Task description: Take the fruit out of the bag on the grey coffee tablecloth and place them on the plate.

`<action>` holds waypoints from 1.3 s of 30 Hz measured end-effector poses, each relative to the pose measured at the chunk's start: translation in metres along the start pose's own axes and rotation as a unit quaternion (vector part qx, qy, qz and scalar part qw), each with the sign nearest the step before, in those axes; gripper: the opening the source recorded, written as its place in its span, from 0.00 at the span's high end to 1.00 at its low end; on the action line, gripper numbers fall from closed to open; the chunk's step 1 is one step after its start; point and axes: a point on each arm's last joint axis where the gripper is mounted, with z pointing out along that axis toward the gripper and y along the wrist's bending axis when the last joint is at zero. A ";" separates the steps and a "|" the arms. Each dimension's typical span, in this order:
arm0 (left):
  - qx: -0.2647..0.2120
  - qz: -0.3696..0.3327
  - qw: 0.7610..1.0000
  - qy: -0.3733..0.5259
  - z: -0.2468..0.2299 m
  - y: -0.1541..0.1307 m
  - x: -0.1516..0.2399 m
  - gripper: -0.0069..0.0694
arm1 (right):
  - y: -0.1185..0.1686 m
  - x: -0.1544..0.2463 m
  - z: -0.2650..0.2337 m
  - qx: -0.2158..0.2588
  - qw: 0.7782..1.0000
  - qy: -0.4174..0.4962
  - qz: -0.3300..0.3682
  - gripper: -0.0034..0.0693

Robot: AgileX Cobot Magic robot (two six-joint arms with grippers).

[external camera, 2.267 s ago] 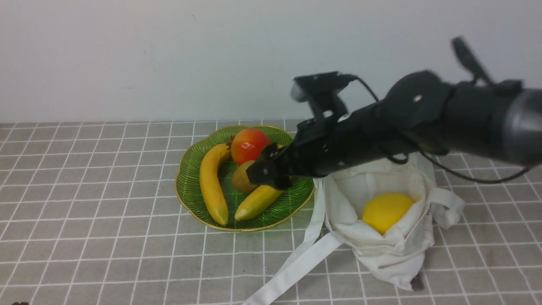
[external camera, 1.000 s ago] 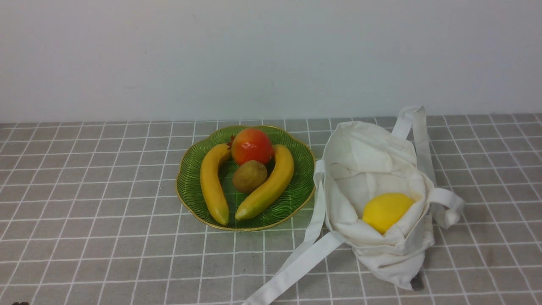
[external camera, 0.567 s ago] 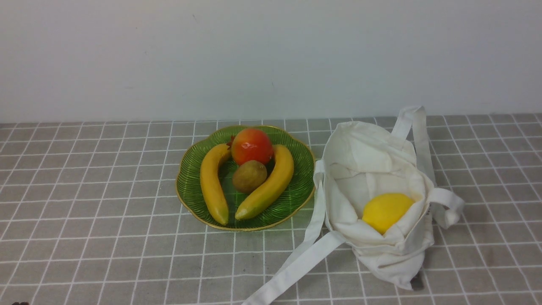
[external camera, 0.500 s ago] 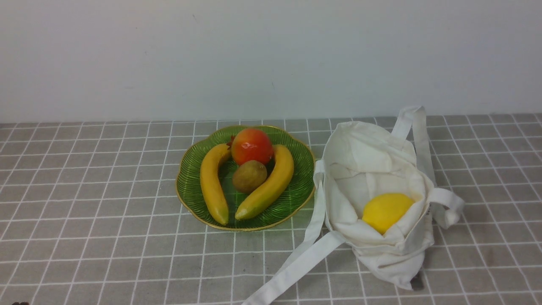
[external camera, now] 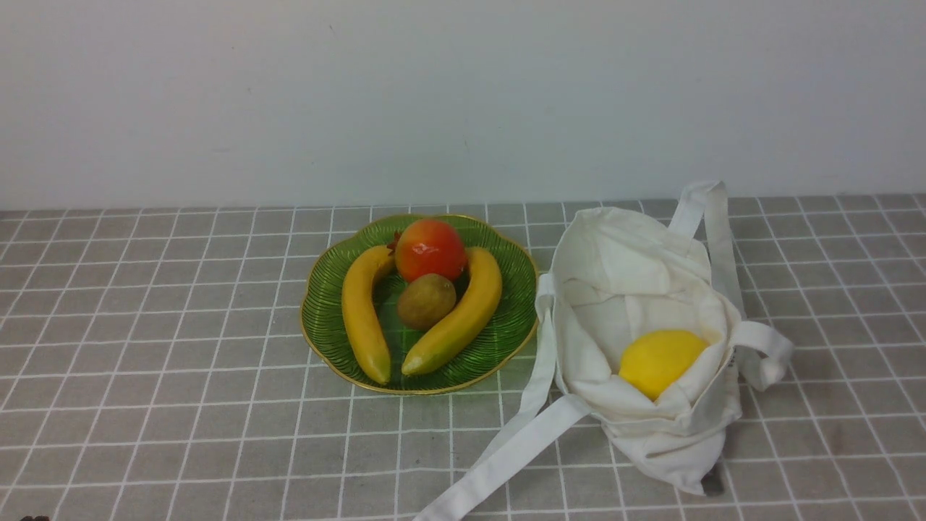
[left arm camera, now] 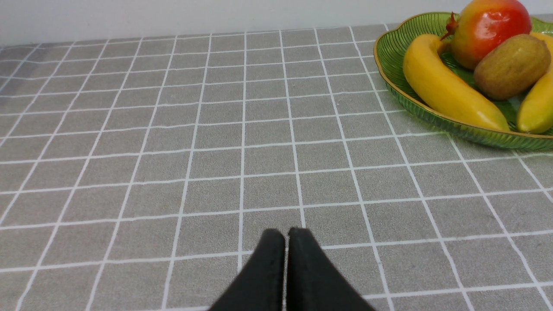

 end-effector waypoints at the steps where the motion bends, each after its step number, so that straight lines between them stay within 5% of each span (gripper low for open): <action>1: 0.000 0.000 1.000 0.000 0.000 0.000 0.000 0.92 | -0.001 0.004 -0.001 0.004 1.000 0.002 0.003 0.97; 9: 0.000 0.000 1.000 0.000 0.000 0.000 0.000 0.92 | -0.017 0.068 -0.011 0.095 0.994 0.020 0.048 0.97; 27: 0.000 0.000 1.000 0.000 0.000 0.000 0.000 0.92 | -0.019 0.100 -0.013 0.061 0.996 0.017 0.059 0.97; 39: 0.000 0.000 1.000 0.000 0.000 0.000 0.000 0.92 | -0.018 0.102 -0.013 0.049 0.998 0.035 -0.008 0.97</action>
